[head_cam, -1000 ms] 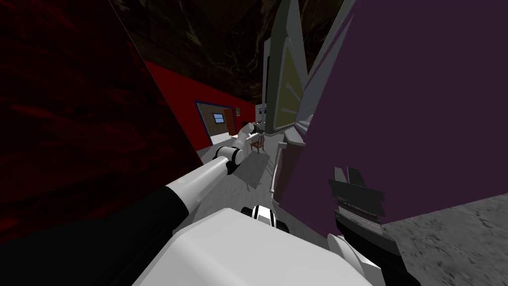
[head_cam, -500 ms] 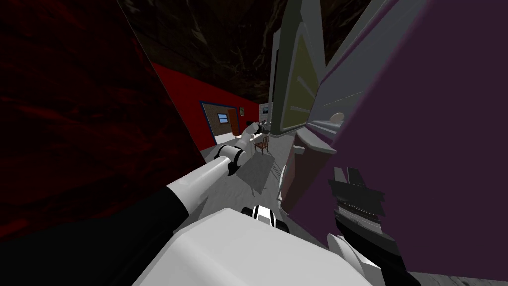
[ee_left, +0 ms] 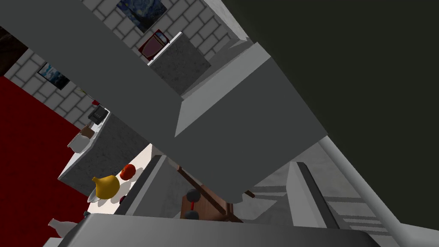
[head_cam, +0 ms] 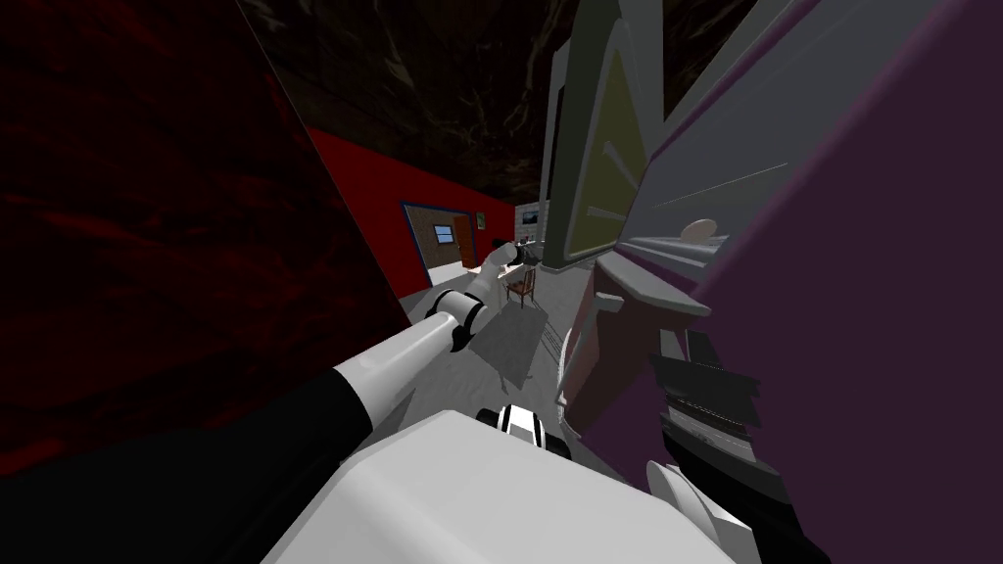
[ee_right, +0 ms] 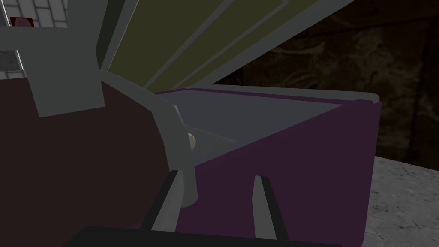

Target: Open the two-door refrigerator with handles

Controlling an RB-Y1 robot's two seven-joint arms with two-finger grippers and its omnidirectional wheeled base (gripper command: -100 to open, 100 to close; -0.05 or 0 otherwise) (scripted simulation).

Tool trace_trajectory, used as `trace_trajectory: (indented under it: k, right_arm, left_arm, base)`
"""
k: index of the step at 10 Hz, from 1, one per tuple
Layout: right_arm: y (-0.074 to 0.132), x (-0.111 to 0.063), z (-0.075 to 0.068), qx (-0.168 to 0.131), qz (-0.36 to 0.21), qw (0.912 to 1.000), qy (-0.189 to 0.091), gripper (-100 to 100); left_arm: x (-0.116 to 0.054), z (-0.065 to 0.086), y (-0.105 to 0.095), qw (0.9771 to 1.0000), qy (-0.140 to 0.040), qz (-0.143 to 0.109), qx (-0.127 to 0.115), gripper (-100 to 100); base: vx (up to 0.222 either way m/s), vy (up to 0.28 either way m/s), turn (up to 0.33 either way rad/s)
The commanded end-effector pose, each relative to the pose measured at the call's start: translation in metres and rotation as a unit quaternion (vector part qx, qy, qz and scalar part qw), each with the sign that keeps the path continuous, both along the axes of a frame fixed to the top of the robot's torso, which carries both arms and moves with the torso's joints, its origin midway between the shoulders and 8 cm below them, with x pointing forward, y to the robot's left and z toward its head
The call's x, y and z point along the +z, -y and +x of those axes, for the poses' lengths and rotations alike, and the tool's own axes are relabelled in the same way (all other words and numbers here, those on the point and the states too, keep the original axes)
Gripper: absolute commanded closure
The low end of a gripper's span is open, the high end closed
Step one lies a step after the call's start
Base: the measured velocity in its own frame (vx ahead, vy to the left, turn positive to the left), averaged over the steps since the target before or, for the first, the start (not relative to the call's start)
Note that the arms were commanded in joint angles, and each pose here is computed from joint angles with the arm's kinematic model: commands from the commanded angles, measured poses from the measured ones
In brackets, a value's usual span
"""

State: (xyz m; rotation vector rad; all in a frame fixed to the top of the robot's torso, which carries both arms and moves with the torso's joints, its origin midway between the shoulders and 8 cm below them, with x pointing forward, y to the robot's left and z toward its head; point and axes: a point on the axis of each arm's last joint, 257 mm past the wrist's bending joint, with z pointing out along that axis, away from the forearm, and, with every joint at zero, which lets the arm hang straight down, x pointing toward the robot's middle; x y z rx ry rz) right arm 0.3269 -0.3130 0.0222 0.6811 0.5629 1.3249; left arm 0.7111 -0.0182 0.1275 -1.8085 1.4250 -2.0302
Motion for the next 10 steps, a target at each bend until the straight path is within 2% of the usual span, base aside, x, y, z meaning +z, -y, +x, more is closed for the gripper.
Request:
trace_trajectory:
  k: [1, 2, 3, 4, 5, 6, 7, 10]
  right_arm:
    - [0.000, 0.000, 0.000, 0.000, 0.000, 1.0000, 0.000, 0]
    - [0.000, 0.000, 0.000, 0.000, 0.000, 1.0000, 0.000, 0]
    - [0.000, 0.000, 0.000, 0.000, 0.000, 1.0000, 0.000, 0]
    - [0.000, 0.000, 0.000, 0.000, 0.000, 1.0000, 0.000, 0]
    - [0.000, 0.000, 0.000, 0.000, 0.000, 1.0000, 0.000, 0]
    - [0.000, 0.000, 0.000, 0.000, 0.000, 1.0000, 0.000, 0]
    - [0.000, 0.000, 0.000, 0.000, 0.000, 1.0000, 0.000, 0]
    - [0.000, 0.000, 0.000, 0.000, 0.000, 1.0000, 0.000, 0]
  left_arm:
    - [0.013, -0.017, 0.038, 0.9992, 0.011, -0.002, -0.038, 100]
    - [0.012, -0.022, 0.047, 0.9987, 0.007, -0.007, -0.050, 100]
    - [0.011, -0.038, 0.073, 0.9970, 0.002, -0.012, -0.077, 100]
    - [0.001, -0.040, 0.079, 0.9964, -0.009, -0.011, -0.084, 100]
    - [0.001, -0.043, 0.084, 0.9962, -0.005, -0.003, -0.087, 100]
    - [-0.001, -0.039, 0.077, 0.9966, -0.006, -0.003, -0.083, 100]
    - [0.000, -0.048, 0.088, 0.9953, -0.007, -0.004, -0.097, 100]
    - [0.002, -0.055, 0.097, 0.9939, -0.006, -0.003, -0.110, 100]
  base:
    - [0.141, 0.199, 0.159]
    - [0.183, 0.179, 0.085]
    - [0.241, 0.177, 0.188]
    - [0.201, 0.200, 0.080]
    - [0.089, 0.114, -0.039]
    - [0.027, 0.035, -0.011]
    - [0.155, 0.092, -0.042]
    - [0.207, 0.183, -0.075]
